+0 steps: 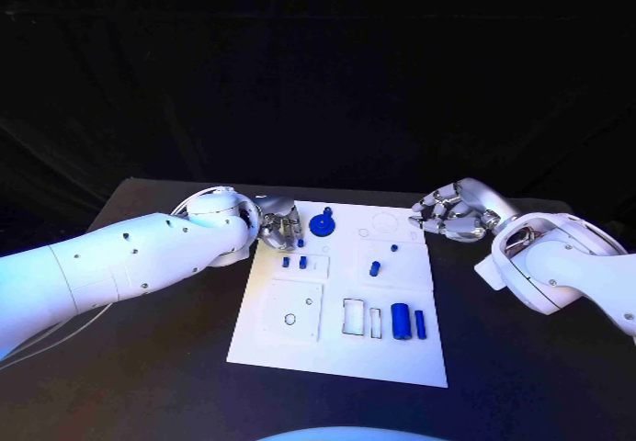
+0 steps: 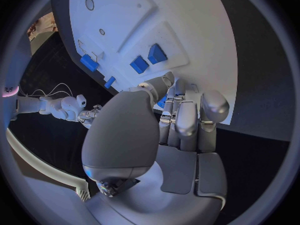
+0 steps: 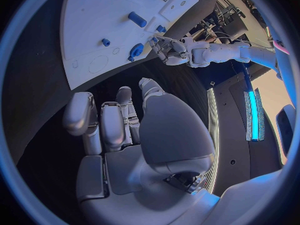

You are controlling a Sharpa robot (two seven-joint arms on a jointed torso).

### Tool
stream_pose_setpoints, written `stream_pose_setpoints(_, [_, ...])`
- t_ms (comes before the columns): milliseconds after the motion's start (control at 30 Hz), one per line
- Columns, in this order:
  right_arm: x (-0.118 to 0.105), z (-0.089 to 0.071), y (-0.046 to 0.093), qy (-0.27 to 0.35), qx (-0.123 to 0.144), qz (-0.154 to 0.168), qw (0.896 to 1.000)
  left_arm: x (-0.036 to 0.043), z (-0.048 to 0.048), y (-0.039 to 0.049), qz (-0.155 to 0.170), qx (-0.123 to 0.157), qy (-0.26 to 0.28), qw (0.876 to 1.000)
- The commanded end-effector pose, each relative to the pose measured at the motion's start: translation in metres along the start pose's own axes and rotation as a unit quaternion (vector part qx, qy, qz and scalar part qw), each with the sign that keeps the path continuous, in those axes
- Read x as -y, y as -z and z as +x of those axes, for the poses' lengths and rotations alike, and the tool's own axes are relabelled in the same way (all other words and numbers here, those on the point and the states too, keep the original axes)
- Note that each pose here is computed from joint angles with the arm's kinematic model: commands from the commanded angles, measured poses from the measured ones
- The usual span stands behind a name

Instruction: Assemble the parts on the task board

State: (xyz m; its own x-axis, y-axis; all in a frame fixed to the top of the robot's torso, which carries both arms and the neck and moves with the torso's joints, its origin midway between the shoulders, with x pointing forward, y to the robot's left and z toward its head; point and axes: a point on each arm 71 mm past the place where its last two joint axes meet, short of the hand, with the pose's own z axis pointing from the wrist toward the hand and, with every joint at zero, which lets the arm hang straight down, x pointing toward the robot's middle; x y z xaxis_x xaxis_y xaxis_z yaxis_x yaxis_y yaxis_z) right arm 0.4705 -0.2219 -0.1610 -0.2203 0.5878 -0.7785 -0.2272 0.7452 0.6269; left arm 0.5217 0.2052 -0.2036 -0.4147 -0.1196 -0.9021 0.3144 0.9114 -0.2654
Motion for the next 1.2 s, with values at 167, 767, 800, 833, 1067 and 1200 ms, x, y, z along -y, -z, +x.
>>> stream_pose_setpoints(167, [0.005, 0.001, -0.002, 0.022, -0.020, -0.002, 1.000, -0.0095, -0.0048, 0.0055, -0.007, 0.019, 0.005, 1.000])
stream_pose_setpoints(767, [-0.004, 0.020, -0.007, 0.218, -0.052, -0.066, 0.972, -0.0366, -0.0311, 0.0406, 0.010, 0.134, 0.307, 0.942])
stream_pose_setpoints(800, [-0.004, 0.022, -0.008, 0.228, -0.052, -0.070, 0.970, -0.0377, -0.0319, 0.0430, 0.014, 0.138, 0.343, 0.929])
stream_pose_setpoints(833, [-0.005, 0.024, -0.009, 0.237, -0.053, -0.072, 0.967, -0.0384, -0.0324, 0.0453, 0.018, 0.140, 0.378, 0.915])
stream_pose_setpoints(1067, [-0.005, 0.041, -0.017, 0.287, -0.064, -0.085, 0.952, -0.0323, -0.0346, 0.0606, 0.077, 0.136, 0.565, 0.810])
stream_pose_setpoints(1200, [-0.006, 0.050, -0.021, 0.298, -0.072, -0.087, 0.948, -0.0277, -0.0349, 0.0651, 0.094, 0.134, 0.595, 0.787])
